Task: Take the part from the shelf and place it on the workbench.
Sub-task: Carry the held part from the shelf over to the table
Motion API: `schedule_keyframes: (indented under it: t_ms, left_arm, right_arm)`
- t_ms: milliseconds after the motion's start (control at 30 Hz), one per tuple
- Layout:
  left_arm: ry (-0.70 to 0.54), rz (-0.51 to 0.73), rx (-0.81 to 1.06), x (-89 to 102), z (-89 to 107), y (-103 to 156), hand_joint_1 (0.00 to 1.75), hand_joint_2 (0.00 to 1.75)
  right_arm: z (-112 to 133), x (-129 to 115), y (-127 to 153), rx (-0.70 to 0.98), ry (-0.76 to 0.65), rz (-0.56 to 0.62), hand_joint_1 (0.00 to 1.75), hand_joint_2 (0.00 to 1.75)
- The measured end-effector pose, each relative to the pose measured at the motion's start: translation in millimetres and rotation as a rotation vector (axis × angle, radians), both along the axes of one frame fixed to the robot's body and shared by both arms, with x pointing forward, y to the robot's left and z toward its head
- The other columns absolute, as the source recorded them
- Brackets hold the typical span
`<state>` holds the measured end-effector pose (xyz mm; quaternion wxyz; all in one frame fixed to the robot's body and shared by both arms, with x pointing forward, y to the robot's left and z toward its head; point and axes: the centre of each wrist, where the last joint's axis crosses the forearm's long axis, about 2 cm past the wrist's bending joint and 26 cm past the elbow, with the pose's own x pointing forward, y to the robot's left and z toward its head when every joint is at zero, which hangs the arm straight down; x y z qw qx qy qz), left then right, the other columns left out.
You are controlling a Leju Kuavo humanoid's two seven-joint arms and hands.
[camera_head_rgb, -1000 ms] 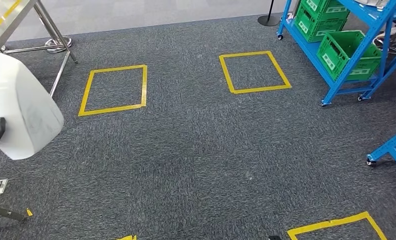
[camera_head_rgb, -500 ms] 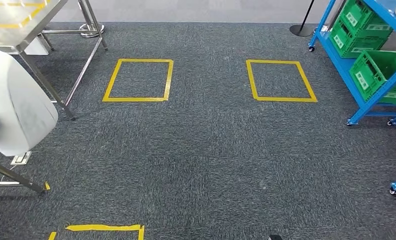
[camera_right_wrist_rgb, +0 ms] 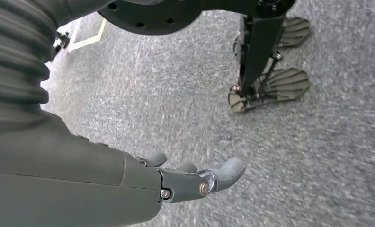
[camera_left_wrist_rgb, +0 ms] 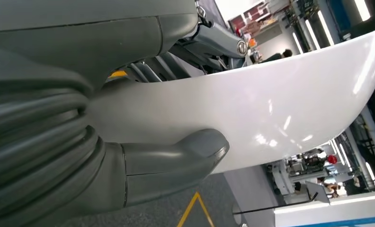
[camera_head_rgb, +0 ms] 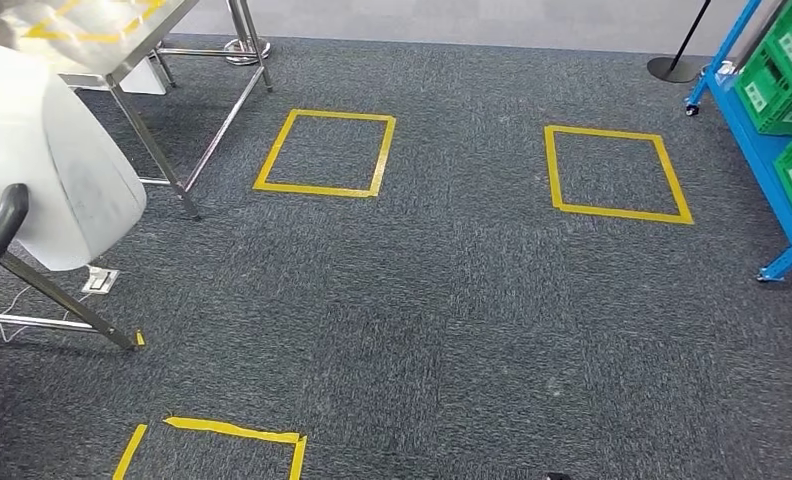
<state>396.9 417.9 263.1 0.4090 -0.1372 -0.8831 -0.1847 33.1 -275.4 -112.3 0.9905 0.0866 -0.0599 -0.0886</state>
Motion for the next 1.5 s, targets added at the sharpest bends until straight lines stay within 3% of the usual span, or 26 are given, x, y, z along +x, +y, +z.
schedule_keyframes:
  t_ms: [200,500,1500]
  left_arm:
    - [0.016,0.004,-0.009,3.1,-7.7,10.7,1.75,1.75]
    - [-0.005,0.033,0.003,4.1,2.8,27.9,1.75,1.75]
    - [0.006,0.061,0.029,2.5,7.3,40.7,1.75,1.75]
  right_arm:
    - [-0.5,-5.6,0.4,0.005,0.012,-0.002,0.00,1.75]
    - [-0.2,-3.2,1.4,0.009,0.012,0.006,0.00,1.75]
    - [-0.3,-4.3,1.5,0.020,0.005,0.006,0.00,1.75]
